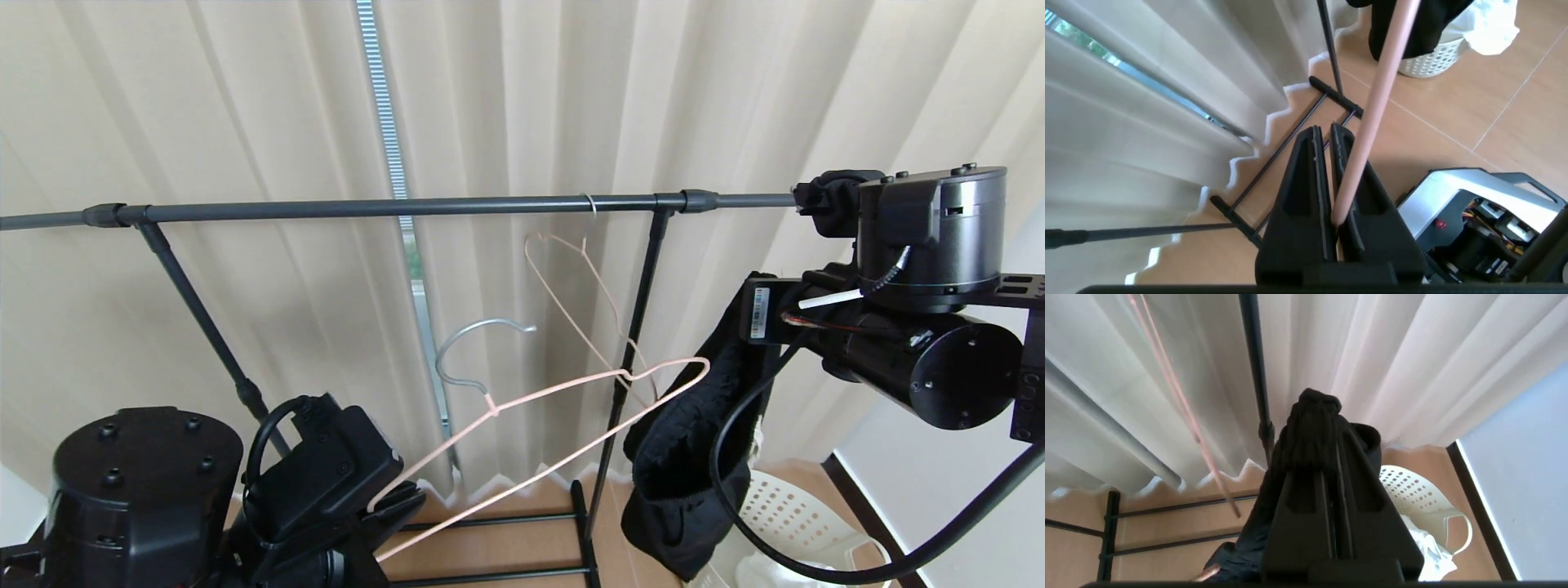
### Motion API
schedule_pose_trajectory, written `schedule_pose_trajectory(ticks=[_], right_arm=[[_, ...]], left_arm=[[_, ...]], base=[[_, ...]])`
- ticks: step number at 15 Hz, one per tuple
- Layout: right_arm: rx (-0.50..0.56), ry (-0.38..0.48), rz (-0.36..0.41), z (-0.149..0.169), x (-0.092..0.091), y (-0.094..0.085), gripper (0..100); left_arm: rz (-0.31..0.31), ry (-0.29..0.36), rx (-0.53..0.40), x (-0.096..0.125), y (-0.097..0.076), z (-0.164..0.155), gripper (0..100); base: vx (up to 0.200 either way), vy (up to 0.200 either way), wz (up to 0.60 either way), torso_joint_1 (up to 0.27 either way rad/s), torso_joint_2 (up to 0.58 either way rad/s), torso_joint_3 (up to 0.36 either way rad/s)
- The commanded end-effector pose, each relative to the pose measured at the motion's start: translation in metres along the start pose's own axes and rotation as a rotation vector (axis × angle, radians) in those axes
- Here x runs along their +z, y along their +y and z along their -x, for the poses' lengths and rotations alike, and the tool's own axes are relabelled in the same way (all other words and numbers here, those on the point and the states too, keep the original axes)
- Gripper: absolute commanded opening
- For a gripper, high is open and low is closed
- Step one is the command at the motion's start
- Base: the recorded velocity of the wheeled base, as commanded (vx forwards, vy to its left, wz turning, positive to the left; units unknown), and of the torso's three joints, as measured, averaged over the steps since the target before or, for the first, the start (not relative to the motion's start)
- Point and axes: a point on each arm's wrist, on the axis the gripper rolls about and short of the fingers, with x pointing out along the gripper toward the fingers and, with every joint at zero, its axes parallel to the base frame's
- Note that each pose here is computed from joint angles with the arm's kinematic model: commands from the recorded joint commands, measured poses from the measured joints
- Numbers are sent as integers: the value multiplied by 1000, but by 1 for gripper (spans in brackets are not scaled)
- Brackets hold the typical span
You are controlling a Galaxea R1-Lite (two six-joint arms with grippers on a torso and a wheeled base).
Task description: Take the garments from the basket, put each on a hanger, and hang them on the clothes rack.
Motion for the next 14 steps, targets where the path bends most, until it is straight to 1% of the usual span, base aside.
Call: schedule_pose_trajectory(ticks=[1, 3, 5, 8, 10, 11, 14], right_arm=[[-1, 1, 0, -1, 0, 0, 0], [-1, 2, 1, -1, -1, 0, 0], [-2, 1, -1, -1, 0, -1, 0], [1, 5, 5, 0, -2, 0, 0], [8, 7, 9, 2, -3, 2, 0], [21, 8, 14, 4, -4, 5, 0], [35, 11, 29, 9, -8, 11, 0]], left_arm=[[-5, 9, -33, 0, -4, -5, 0], [-11, 9, -53, 2, -6, -11, 0], [-10, 18, -49, 6, -8, -18, 0], [14, 44, 23, 14, -8, -43, 0], [33, 31, 63, 20, -9, -58, 0], [47, 15, 75, 24, -9, -66, 0], [46, 11, 98, 30, -13, -81, 0]], base=[[0, 0, 0, 0, 0, 0], [0, 0, 0, 0, 0, 0], [0, 0, 0, 0, 0, 0], [0, 0, 0, 0, 0, 0], [0, 0, 0, 0, 0, 0], [0, 0, 0, 0, 0, 0], [0, 0, 0, 0, 0, 0]])
